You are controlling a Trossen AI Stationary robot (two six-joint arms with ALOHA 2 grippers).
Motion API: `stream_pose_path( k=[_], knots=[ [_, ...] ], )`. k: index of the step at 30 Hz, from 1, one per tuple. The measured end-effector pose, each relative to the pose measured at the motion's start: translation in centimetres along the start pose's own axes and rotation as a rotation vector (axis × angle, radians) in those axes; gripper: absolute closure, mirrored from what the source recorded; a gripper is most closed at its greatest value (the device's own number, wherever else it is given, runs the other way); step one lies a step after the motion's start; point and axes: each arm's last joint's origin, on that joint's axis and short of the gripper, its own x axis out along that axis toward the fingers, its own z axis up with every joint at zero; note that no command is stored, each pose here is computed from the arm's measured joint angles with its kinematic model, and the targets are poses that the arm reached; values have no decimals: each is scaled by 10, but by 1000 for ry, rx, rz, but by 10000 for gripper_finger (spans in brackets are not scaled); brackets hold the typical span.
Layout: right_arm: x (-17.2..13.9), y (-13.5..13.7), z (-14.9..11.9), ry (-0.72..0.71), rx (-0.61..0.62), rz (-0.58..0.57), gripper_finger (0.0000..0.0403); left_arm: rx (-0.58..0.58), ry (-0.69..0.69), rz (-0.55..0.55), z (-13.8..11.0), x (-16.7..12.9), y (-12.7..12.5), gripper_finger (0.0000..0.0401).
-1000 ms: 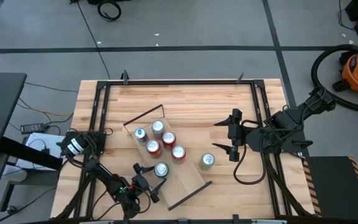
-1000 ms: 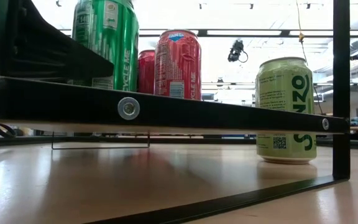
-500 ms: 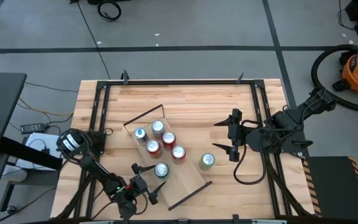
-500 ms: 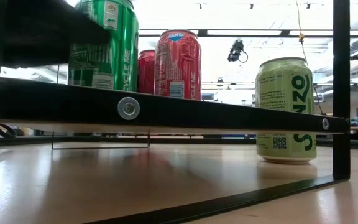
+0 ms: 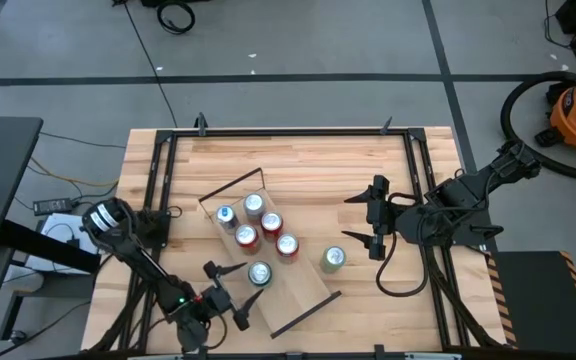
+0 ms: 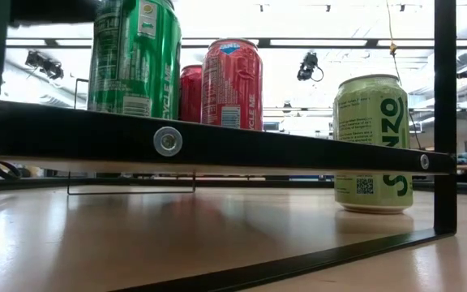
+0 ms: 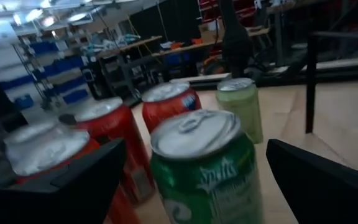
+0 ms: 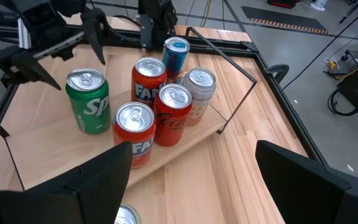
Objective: Place canned beverage on shelf
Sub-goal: Put the green soda can on the shelf
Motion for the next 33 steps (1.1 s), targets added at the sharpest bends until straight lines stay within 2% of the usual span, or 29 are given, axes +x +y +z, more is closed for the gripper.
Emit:
stream_pose_path(
  k=[3,7,11,13,16,21,27,33],
  knots=[
    [0,-1,0,0,2,-3,51,64,-7,9,10,0,1,3],
    [2,-3,1,3,6,-12,51,46,-18,1,28,-1,4,3],
    [3,-4,1,9,10,3,51,13,-52,-86,40,-2,3,3],
    [4,-5,1,8,12,3,51,-7,-83,-192,42,-4,0,3],
    [4,-5,1,9,13,4,51,-63,-111,-349,42,-7,-4,3],
    [4,-5,1,12,12,18,51,-184,-68,-485,36,-14,-9,3],
    [4,-5,1,10,13,19,51,-278,81,-531,18,-14,-12,3],
    [4,-5,2,7,15,19,51,-294,160,-498,7,-7,-10,12]
  ],
)
